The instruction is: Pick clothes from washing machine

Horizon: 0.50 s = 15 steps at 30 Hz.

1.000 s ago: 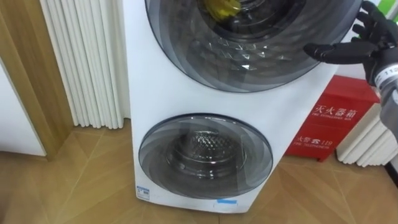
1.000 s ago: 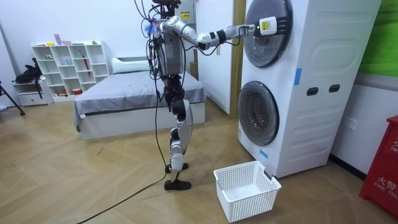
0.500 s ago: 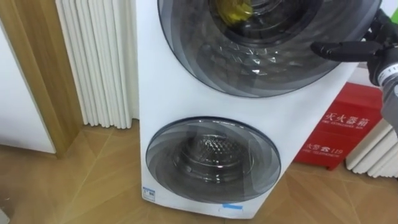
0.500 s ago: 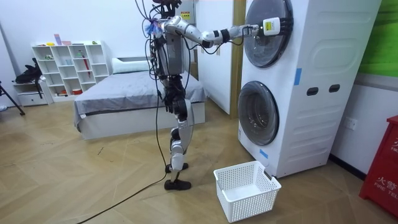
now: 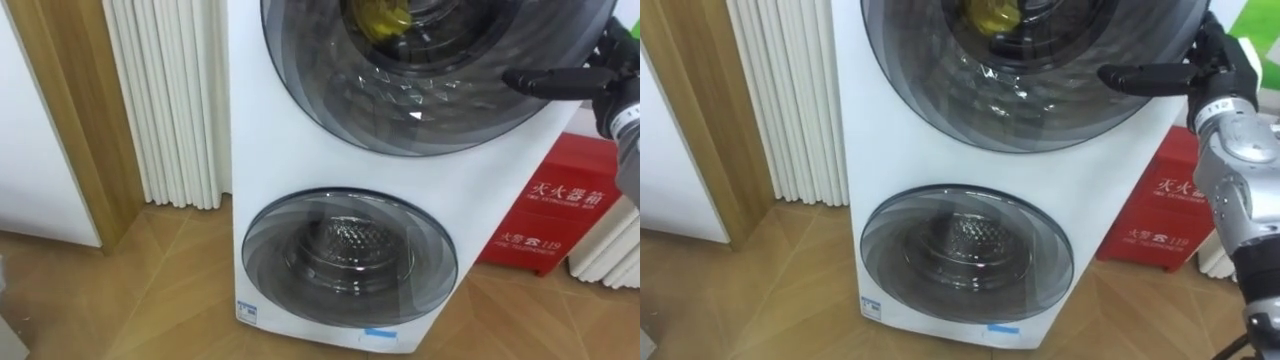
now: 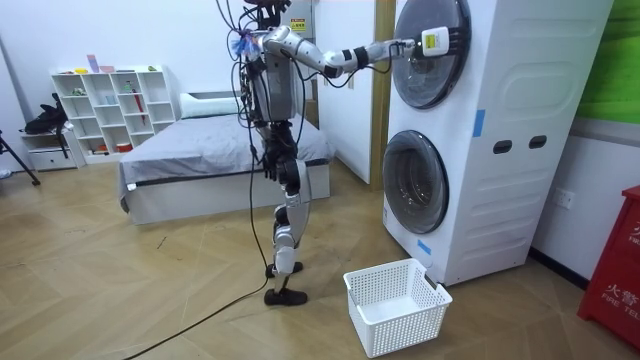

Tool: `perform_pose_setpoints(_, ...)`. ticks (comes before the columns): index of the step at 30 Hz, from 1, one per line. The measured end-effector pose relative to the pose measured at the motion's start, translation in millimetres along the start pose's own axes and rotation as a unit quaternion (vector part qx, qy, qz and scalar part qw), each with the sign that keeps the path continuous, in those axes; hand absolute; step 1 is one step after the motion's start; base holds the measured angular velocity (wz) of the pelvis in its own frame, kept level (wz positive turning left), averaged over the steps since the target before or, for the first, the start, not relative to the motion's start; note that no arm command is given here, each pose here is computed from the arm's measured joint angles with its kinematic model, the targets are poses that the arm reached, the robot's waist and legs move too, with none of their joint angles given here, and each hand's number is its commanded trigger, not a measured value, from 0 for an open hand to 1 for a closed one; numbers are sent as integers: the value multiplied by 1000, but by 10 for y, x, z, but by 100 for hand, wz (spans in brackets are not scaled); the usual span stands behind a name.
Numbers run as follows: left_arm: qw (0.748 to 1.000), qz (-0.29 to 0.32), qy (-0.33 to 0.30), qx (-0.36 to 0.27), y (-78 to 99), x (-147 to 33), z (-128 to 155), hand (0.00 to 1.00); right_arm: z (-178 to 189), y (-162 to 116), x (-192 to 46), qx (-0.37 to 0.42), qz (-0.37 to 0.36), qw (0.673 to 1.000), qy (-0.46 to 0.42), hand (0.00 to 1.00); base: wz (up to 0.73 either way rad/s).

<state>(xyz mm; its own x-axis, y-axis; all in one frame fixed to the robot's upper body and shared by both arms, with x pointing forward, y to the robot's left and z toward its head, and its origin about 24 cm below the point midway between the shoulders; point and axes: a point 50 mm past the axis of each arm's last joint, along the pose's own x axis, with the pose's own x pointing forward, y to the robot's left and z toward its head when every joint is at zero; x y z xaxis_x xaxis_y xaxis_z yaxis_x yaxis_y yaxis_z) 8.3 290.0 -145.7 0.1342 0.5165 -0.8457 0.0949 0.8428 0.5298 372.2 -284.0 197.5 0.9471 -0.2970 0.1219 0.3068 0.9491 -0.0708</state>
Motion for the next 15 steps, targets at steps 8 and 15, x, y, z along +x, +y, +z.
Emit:
perform_pose_setpoints(8,1000,-3,2,2,-12,3,-49,0,290,193,-159,-51,24,995,-86,0,-14)
perform_pose_setpoints(15,1000,-17,-6,9,-85,5,-52,0,446,380,-541,-91,67,978,-177,0,-24)
